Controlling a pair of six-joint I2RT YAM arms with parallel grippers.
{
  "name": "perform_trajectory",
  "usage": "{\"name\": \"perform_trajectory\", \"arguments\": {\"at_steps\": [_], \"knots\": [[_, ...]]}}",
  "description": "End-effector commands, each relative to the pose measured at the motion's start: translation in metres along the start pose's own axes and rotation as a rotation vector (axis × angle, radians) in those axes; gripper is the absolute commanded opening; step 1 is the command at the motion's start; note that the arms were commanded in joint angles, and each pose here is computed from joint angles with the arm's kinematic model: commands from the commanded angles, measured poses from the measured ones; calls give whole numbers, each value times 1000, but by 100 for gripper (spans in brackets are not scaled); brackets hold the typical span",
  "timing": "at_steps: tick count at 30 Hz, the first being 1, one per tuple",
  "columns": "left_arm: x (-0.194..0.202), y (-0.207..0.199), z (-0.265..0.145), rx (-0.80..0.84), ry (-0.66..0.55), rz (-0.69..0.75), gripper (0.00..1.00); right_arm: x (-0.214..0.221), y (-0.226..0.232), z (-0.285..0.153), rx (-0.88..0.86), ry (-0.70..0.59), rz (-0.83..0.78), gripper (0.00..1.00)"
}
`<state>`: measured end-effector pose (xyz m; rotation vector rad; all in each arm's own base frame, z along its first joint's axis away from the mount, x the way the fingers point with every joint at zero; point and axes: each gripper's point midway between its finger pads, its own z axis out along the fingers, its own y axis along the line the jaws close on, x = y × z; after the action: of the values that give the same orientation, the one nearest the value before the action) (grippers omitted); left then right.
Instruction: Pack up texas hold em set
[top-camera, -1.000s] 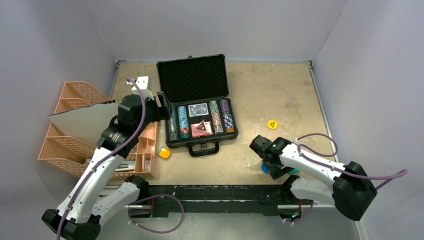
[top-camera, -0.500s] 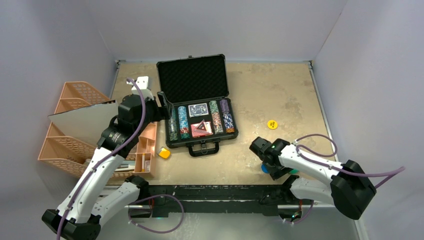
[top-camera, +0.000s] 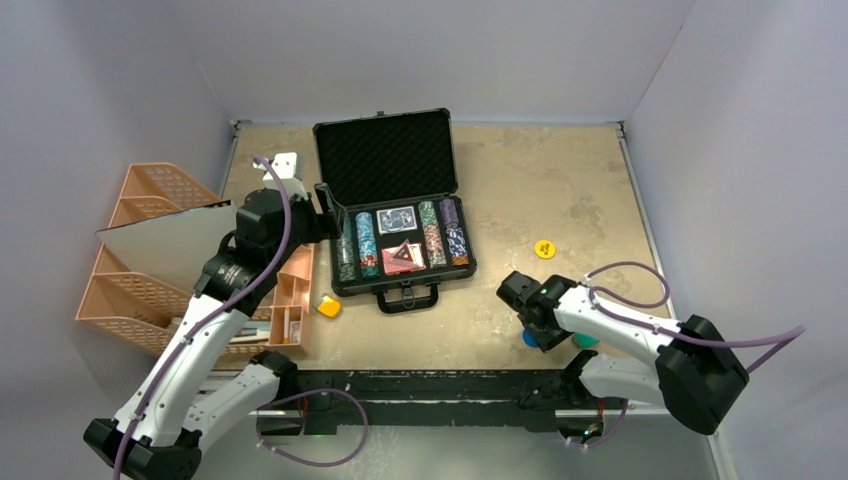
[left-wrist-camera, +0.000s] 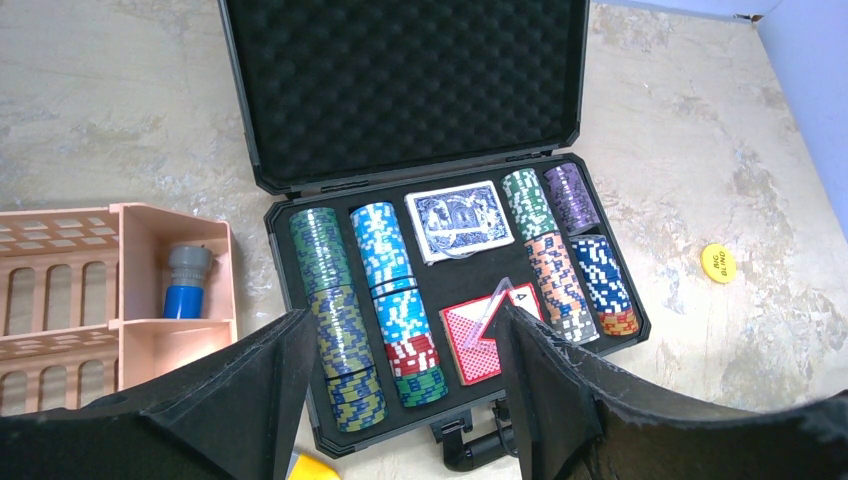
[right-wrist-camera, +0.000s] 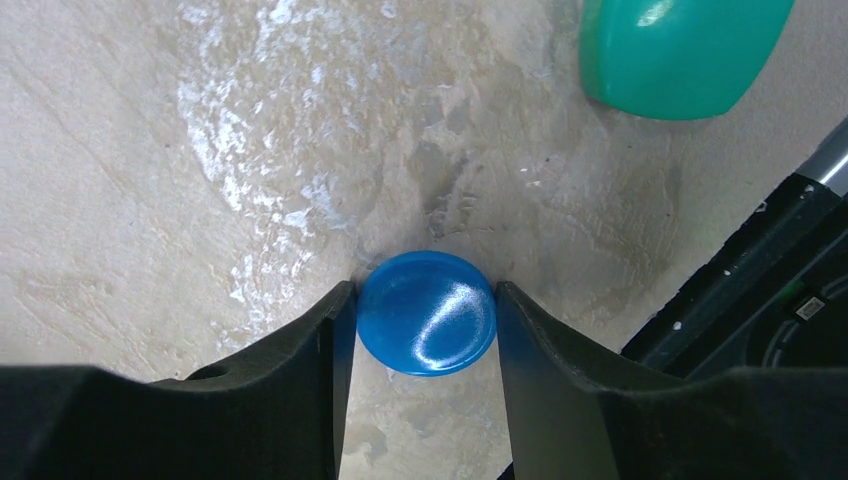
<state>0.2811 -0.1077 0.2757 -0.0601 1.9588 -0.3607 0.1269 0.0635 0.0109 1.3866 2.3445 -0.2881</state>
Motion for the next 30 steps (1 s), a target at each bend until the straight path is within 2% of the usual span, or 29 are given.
{"name": "perform_trajectory", "arguments": {"at_steps": [1, 4, 7, 13, 24, 30], "knots": [[-7, 1, -2, -1, -30, -4, 69, 10, 28, -4, -85, 45, 13, 52], [-7, 1, -2, 0, -30, -5, 69, 10, 57, -16, -190, 45, -52, 54], [-8, 1, -2, 0, -30, -5, 69, 21, 95, -26, -309, 67, -196, 55], [-8, 2, -2, -7, -32, -2, 69, 22, 140, -42, -366, 18, -398, 55], [-5, 4, 0, -19, -22, 0, 69, 22, 178, -97, -508, -69, -537, 56], [-6, 4, -1, -16, -24, 0, 69, 46, 213, -134, -682, -100, -645, 58]]}}
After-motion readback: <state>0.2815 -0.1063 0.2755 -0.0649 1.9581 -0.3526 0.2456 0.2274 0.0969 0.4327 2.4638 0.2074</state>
